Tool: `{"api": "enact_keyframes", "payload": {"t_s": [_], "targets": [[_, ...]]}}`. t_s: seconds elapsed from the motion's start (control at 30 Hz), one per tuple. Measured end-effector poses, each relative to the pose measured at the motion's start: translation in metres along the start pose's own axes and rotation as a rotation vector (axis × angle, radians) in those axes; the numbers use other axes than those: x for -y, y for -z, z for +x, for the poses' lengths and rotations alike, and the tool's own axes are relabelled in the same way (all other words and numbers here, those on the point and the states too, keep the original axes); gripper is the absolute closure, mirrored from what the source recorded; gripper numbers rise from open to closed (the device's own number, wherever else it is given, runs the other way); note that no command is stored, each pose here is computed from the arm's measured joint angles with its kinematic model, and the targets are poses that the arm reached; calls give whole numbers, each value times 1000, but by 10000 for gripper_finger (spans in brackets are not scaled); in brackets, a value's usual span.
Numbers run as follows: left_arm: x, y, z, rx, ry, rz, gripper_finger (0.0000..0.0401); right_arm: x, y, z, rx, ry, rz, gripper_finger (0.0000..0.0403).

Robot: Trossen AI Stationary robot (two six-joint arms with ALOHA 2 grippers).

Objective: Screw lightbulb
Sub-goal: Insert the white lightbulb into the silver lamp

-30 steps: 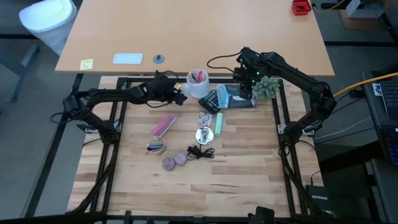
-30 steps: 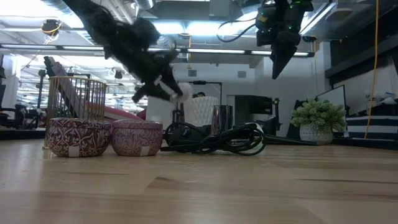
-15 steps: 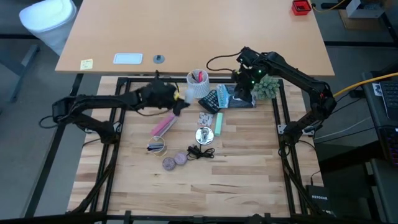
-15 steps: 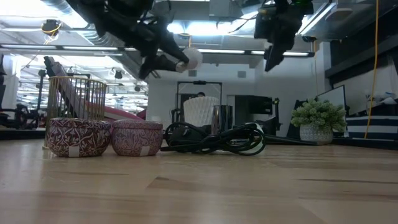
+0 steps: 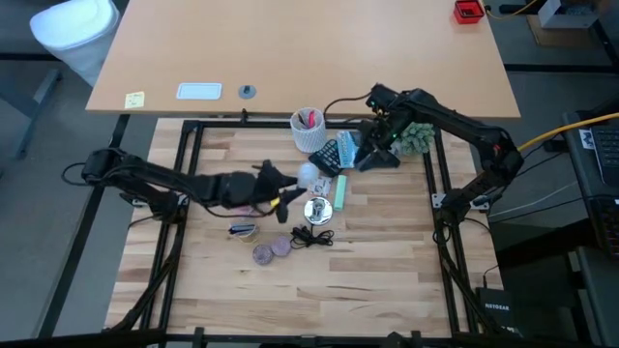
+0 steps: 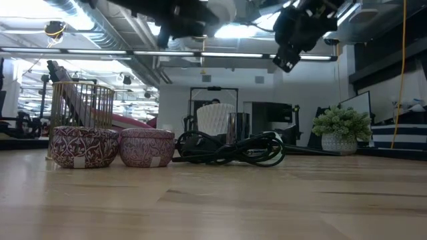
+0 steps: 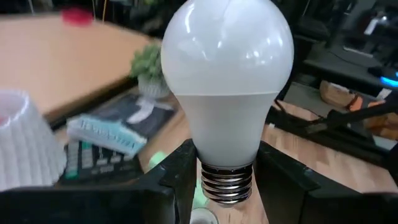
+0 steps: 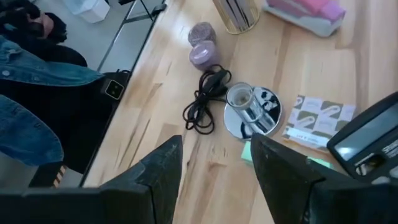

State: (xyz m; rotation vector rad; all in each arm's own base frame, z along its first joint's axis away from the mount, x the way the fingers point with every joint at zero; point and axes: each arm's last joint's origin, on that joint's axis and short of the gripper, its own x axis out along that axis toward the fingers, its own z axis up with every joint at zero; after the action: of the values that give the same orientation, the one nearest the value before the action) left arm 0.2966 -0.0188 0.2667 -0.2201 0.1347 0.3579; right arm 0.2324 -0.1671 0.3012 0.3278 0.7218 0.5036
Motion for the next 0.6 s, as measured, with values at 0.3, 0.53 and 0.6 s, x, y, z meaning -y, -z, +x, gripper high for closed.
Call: {"api": "enact_keyframes", "payload": {"t_s": [0.3,0.53,0.6], "targets": [[21,28,23,79,-39,43,267,11,11,11,17,11,23,207],[12,62,62,194,-44,-20,275,11,12,11,15,10,27,207],[5,68,71,226,-27,-37,277,11,12,11,15,10,27,207]]}}
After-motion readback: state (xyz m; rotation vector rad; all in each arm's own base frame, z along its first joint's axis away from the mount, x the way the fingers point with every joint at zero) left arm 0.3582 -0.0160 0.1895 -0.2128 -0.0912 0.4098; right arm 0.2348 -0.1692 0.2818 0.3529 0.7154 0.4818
